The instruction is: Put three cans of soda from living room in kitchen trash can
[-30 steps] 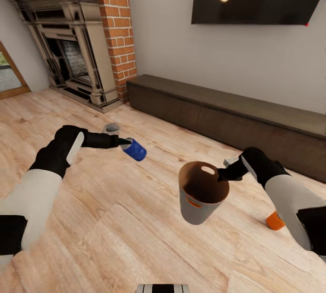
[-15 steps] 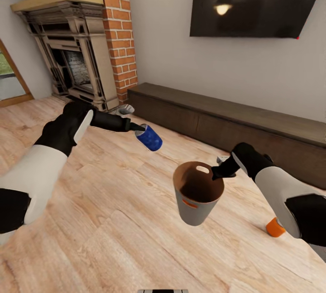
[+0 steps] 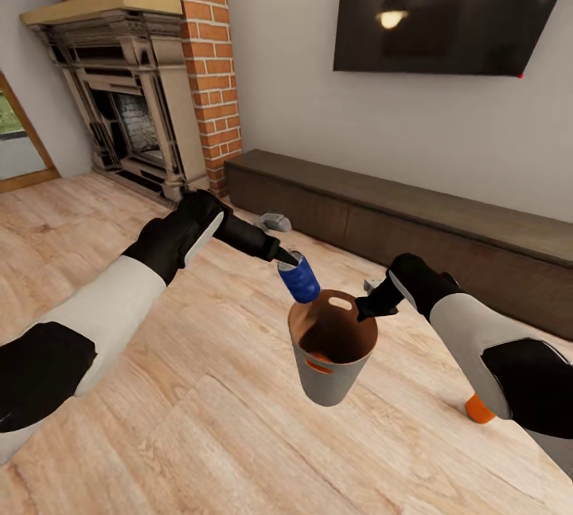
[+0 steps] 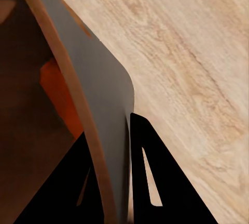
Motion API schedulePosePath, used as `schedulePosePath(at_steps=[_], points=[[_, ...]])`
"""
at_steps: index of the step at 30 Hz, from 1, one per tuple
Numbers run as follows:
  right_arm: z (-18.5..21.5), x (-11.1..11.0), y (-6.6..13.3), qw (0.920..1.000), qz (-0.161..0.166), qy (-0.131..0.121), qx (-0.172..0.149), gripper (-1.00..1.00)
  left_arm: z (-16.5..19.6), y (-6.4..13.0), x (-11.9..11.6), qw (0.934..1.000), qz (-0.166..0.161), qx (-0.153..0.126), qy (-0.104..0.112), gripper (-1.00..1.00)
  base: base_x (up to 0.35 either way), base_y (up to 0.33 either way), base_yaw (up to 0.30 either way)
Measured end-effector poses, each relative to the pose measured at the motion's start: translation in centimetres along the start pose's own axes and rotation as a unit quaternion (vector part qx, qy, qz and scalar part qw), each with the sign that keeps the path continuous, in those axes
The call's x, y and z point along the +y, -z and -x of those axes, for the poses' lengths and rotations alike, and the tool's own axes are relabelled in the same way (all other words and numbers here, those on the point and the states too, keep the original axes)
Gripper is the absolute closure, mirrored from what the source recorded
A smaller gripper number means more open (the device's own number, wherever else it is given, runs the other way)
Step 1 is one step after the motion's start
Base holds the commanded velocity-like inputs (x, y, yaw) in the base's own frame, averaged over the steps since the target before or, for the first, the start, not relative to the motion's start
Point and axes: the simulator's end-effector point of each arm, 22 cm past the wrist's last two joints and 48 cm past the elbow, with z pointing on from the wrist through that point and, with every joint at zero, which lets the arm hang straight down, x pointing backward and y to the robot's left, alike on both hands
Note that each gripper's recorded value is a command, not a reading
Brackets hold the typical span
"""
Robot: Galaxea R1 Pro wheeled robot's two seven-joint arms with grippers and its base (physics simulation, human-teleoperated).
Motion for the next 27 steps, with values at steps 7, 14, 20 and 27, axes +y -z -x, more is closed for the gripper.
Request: schedulePosePath(at_steps=[7,14,20,27], points=[[0.8,0.5,1.1,0.9998,-0.018,0.009,0.002,1.00,1.0,-0.8,-2.3,0.9996,-0.009,0.018,-0.019,1.00,0.000,0.000,0.000],[1.6,2.0,1.6,0.9997,-0.017,0.017,0.002,1.00,1.1,-1.9,-4.0,0.9986,-0.012,0.037,-0.036,1.00,0.000,0.000,0.000],[1.8,3.2,1.3,0.9997,-0.011,0.022,0.001,1.00,0.6,-2.5,-4.1,0.9982,-0.007,0.044,-0.041,1.00,0.000,0.000,0.000],[2.2,4.5,1.2,0.9996,-0.004,0.028,0.000,1.00,-1.6,-4.0,-3.3,0.9943,0.025,0.082,-0.063,1.00,0.000,0.000,0.000]])
